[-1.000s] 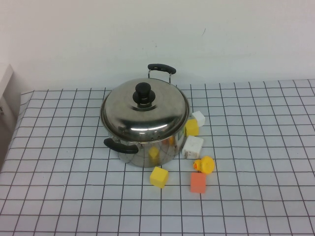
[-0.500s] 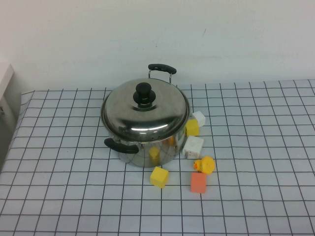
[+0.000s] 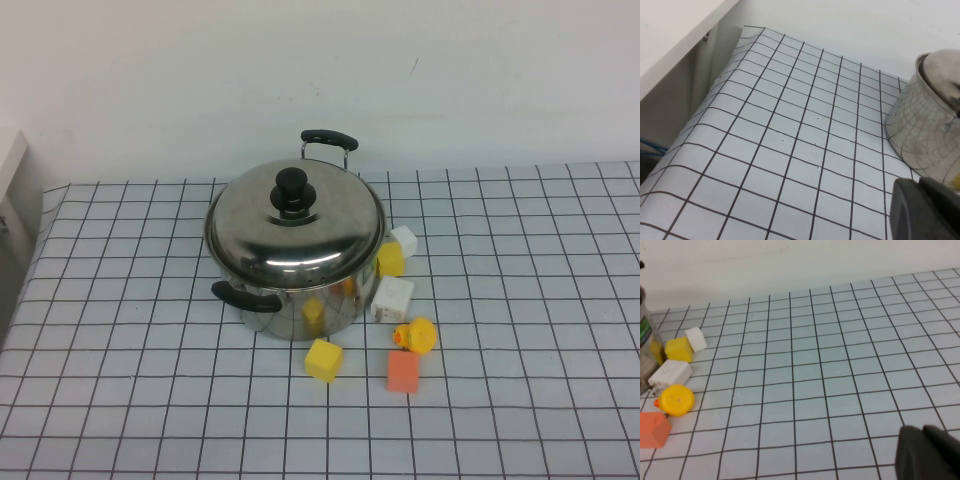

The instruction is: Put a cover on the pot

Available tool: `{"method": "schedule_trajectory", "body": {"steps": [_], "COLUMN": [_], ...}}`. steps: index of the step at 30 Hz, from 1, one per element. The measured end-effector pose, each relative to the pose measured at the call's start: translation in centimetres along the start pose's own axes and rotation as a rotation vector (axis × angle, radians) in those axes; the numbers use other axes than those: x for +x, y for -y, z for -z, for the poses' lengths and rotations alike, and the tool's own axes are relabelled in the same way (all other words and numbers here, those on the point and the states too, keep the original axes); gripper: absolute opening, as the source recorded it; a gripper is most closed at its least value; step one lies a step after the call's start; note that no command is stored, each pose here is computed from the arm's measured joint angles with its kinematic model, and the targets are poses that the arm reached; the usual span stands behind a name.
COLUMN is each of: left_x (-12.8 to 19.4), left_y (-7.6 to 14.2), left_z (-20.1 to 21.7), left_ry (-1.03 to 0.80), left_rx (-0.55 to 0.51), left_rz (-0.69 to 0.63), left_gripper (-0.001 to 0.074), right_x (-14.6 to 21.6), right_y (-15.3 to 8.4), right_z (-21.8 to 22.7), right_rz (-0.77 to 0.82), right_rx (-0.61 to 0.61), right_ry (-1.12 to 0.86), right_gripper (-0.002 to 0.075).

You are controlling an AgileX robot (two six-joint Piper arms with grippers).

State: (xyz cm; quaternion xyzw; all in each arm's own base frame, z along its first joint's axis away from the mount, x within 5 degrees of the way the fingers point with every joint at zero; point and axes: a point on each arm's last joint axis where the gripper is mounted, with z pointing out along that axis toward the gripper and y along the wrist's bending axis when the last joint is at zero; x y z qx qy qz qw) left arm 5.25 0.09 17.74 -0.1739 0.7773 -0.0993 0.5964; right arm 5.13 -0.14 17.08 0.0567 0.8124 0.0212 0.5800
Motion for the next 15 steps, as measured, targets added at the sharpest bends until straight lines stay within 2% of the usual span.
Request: {"method": "schedule_trajectory", "body": {"steps": [15], "left_x": [0.00], "left_y": [0.00], "left_z": [0.00], "left_ry": [0.000], "left_rx": [0.000], "left_rz": [0.004], "left_gripper": [-0.0002], "right_x": [0.03], "right_y": [-0.03], "right_z": [0.00], "right_rz": [0.011], "right_rx": [-0.008], "right_ry": [-0.003], "right_gripper": [-0.0002]}}
